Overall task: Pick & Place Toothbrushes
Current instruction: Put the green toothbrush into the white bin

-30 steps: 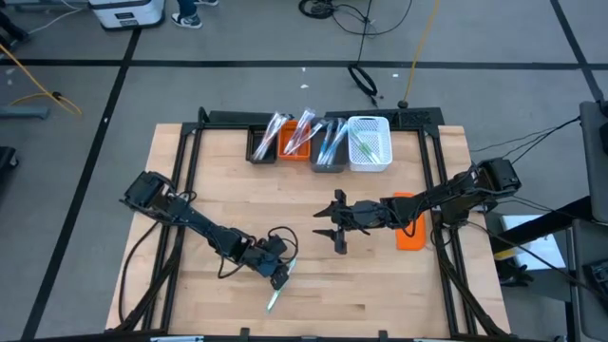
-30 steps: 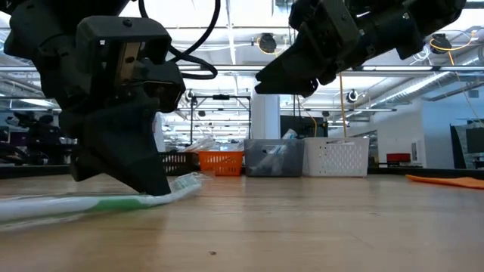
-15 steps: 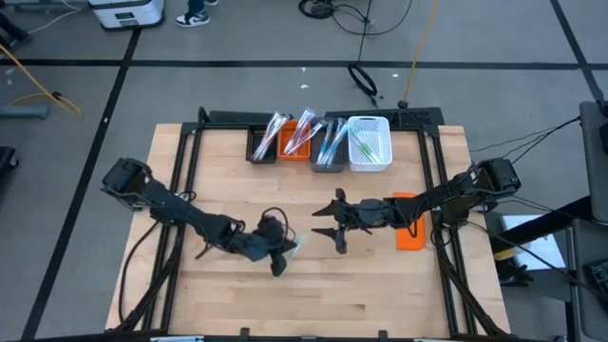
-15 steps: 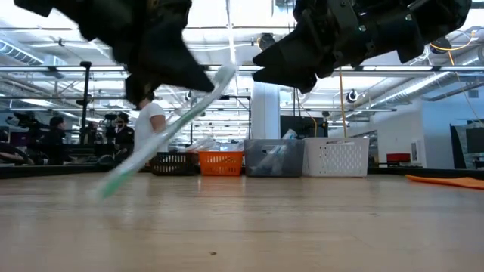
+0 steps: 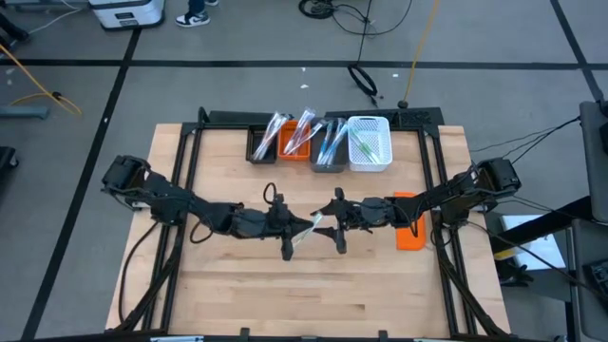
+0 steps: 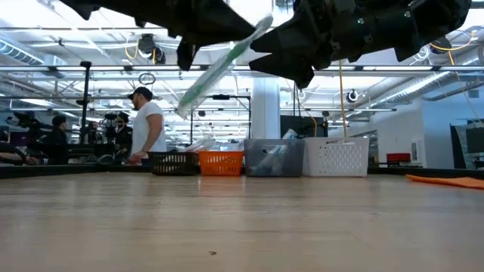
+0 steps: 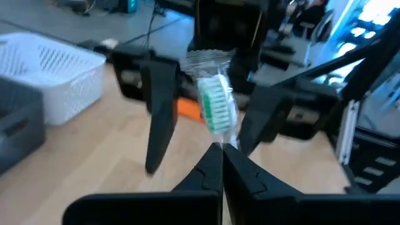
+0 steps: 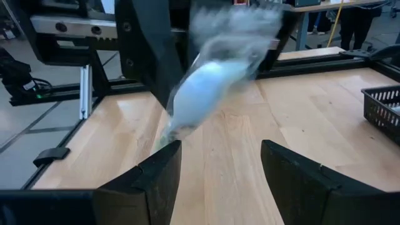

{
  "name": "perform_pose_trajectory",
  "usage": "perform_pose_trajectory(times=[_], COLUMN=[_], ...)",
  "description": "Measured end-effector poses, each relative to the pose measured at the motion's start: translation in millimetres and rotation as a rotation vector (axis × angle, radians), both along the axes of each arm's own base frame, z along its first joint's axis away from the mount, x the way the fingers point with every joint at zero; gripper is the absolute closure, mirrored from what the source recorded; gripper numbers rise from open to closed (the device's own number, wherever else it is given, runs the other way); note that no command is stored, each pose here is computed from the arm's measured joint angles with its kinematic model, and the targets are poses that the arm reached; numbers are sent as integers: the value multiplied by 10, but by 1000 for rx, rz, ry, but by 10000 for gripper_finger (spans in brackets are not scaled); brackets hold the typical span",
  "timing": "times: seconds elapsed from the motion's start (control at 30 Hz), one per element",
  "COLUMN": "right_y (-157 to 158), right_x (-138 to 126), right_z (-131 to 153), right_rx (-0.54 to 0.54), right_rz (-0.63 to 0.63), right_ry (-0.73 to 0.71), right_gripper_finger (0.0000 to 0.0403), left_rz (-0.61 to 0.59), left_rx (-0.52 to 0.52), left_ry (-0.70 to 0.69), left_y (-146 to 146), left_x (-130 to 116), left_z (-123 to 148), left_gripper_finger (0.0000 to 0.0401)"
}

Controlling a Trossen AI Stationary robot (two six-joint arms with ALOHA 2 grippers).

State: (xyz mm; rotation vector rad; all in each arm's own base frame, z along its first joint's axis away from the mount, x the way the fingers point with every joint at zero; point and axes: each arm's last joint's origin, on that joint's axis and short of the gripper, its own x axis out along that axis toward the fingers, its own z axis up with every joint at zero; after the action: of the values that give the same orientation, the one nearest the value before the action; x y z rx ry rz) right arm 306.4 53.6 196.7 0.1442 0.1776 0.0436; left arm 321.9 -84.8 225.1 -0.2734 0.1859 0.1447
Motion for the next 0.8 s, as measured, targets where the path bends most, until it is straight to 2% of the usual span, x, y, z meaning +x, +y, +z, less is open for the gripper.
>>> perform_pose_trajectory(times=[0.4,0.8], right_y=[1,-21], right_x=[8,7], right_z=[55,17], right_rx=[-16,0], right_rz=[2,-9], right_ry=[-58,-17], right_gripper_finger=[190,190], left_rz=[21,22], left_rx=[30,64], left_ry=[-19,-16], left_y=[140,142], left_x=[40,40], left_z=[25,26], left_gripper_finger=[401,401])
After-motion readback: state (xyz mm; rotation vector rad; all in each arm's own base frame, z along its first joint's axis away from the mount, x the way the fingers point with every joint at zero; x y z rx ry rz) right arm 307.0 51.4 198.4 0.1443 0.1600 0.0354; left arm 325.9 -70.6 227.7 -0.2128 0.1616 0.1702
